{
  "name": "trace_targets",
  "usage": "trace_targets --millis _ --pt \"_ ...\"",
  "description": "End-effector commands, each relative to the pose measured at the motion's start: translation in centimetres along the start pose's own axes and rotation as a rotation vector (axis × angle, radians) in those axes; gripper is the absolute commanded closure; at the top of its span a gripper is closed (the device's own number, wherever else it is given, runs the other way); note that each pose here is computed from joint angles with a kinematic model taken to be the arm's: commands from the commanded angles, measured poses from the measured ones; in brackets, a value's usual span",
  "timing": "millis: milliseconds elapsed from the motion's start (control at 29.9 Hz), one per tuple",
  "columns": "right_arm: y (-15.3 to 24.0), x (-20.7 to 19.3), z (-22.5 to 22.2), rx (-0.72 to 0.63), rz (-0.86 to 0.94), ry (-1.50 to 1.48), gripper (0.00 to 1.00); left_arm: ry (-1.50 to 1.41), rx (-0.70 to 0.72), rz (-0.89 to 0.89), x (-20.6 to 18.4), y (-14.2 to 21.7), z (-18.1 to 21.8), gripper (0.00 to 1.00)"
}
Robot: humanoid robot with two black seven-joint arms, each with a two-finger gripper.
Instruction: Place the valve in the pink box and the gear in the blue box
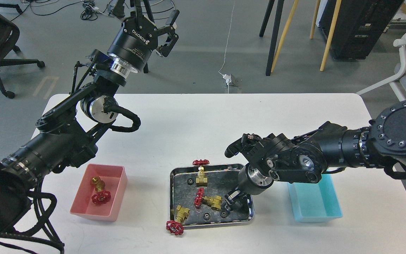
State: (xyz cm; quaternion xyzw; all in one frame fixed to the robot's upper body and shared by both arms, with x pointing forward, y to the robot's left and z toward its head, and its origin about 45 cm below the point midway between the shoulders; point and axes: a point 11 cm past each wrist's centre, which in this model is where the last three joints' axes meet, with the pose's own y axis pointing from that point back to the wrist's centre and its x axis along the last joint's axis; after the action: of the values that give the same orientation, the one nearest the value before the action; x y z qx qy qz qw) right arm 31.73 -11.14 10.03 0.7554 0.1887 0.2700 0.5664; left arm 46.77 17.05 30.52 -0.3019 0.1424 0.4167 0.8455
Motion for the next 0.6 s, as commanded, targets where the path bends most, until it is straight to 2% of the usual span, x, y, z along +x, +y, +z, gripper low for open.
trace_targets --millis 0,167,301,568 --pt "0.01 0.02 -0.07 0.002 0.001 -0.001 0.65 0.0 0.0 0.001 0.02 0.0 0.0 0.08" --pt "0.08 0.06 -0.14 0.003 -0.001 0.001 0.72 0.0 0.0 0.0 0.0 0.0 0.0 0.08" --pt "0.17 0.15 -0.12 0.002 0.0 0.003 0.83 0.0 0.0 0.0 0.0 0.0 0.0 0.08" --pt "0.26 0.22 -0.22 0.003 0.0 0.005 0.87 0.002 0.004 0.004 0.14 0.23 -0.22 0.08"
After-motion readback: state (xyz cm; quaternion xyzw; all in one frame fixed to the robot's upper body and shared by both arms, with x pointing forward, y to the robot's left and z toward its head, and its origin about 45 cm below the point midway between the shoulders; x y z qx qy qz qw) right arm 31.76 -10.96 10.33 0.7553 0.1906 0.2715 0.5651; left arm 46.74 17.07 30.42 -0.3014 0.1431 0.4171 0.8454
